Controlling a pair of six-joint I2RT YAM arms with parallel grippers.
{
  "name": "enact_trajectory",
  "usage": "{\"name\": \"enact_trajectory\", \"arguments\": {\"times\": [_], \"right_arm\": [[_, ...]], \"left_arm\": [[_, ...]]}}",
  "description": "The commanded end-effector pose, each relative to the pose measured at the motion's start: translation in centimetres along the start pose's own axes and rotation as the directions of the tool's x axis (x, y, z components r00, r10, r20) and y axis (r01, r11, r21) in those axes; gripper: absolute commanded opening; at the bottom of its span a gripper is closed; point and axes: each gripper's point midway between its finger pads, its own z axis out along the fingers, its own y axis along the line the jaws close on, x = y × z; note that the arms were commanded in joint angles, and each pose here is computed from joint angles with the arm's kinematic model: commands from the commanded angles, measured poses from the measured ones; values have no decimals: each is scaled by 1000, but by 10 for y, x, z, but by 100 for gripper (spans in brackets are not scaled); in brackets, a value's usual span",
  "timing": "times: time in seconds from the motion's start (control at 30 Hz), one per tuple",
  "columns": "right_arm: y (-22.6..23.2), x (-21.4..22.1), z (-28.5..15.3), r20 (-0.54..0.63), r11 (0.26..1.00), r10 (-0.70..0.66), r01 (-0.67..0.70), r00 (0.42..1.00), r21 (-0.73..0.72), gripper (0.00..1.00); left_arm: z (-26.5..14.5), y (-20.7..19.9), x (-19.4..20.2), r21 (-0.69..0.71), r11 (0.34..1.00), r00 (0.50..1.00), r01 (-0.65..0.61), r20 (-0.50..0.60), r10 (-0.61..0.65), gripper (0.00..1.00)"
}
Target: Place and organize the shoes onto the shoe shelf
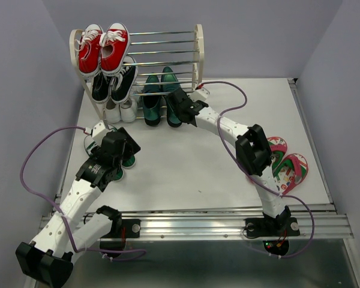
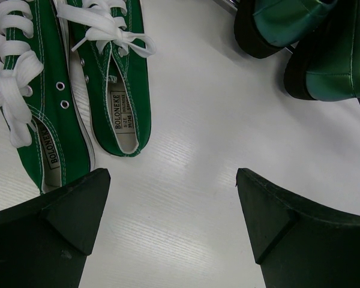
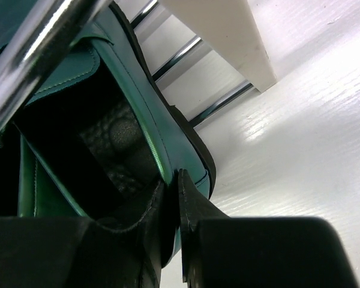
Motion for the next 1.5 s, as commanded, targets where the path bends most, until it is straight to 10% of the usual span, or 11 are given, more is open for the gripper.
{"name": "enact_trajectory", "arguments": {"times": [0.0,0.37,0.53,0.93,1.47], "right_arm": [[36,-42,-4,141,977,204,-192,969,-95,8],[24,-53,-8,189,965,262,-252,946,-78,14],[30,-51,-6,179,970,239,-227,954,-86,39],[38,-39,-3,124,974,213,-201,969,-102,54],[28,-48,-61,31,970,-102,106,994,-218,89]], "left_arm": [[2,3,-3,-13,1000,1000,8,22,-8,99],[4,4,-1,-24,1000,1000,-1,12,1,99],[4,2,-2,-19,1000,1000,-1,15,1,99],[2,2,-2,-11,1000,1000,5,20,-5,99],[4,9,-3,-58,998,1000,15,22,-13,99]]}}
